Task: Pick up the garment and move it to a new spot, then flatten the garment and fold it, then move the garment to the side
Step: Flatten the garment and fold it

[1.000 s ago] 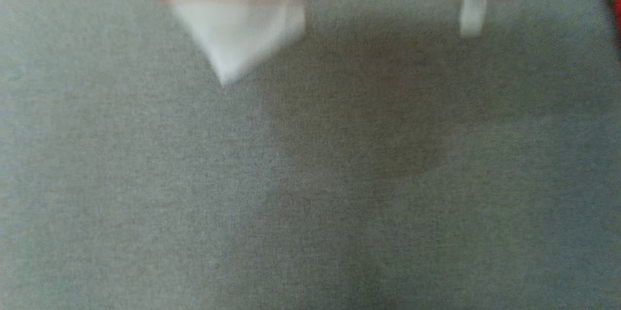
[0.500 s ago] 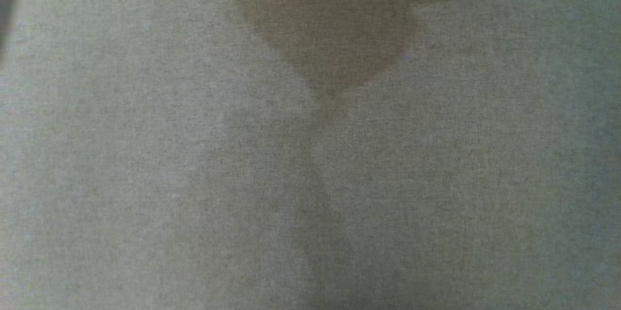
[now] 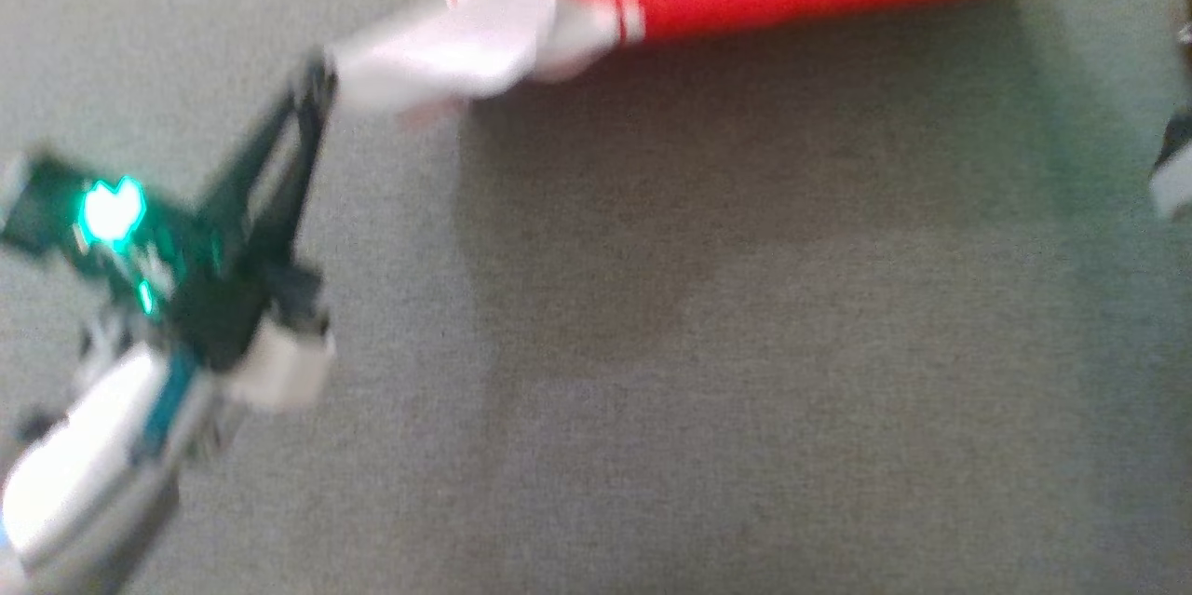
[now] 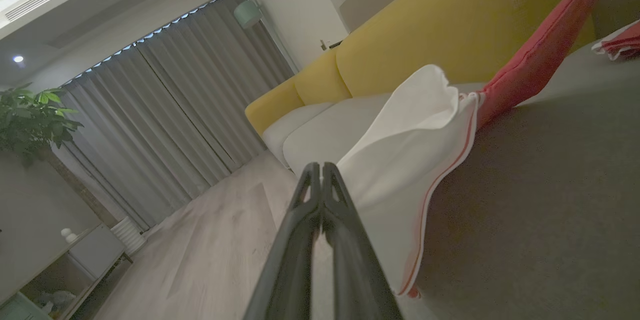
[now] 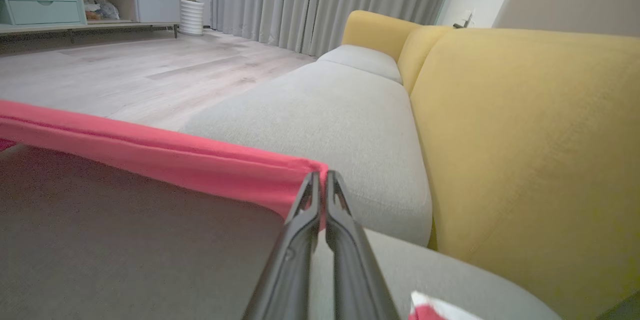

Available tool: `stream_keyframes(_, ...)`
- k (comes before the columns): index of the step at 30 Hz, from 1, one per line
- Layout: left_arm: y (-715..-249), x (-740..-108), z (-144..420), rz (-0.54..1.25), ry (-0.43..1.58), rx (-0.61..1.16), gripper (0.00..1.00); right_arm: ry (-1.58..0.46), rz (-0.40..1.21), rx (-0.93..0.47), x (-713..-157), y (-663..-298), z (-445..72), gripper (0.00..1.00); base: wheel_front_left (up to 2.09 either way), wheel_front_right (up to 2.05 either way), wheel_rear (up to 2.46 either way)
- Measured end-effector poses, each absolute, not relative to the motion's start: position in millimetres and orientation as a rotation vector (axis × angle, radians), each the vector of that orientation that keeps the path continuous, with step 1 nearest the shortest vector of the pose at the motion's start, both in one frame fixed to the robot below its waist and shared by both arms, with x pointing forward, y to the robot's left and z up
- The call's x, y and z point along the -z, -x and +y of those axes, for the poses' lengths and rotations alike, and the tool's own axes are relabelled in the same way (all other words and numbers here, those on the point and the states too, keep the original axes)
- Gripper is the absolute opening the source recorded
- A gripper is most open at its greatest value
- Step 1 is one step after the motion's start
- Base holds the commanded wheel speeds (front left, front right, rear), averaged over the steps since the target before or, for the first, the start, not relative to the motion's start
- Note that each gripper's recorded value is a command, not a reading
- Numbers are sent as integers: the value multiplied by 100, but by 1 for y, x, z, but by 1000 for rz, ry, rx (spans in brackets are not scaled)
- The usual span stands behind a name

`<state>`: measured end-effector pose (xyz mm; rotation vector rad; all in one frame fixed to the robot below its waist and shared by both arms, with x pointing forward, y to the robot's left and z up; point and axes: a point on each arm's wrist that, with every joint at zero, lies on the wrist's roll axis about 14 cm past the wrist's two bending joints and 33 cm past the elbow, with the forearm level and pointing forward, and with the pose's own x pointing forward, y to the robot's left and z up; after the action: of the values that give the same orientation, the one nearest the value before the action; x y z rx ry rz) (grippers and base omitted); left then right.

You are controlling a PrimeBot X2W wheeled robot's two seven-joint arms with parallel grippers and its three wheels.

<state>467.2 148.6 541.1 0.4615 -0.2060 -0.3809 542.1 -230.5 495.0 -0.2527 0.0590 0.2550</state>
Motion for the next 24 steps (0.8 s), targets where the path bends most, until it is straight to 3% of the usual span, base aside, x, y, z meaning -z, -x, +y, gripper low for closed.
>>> stream_keyframes(7, -382, -488, 147, -24, -389, 396, 0, 205, 139, -229, -466, -471, -241, 0, 0, 0, 0)
stream_keyframes(12, -354, -469, 140, 51, -356, 435, 0, 174, 181, -208, -449, -445, -244, 0, 0, 0, 0)
stream_keyframes(20, -389, -473, 138, 6, -420, 473, 0, 157, 221, -208, -428, -449, -236, 0, 0, 0, 0)
stream_keyframes(24, -434, -491, 135, -82, -493, 493, 0, 151, 209, -202, -429, -469, -234, 0, 0, 0, 0)
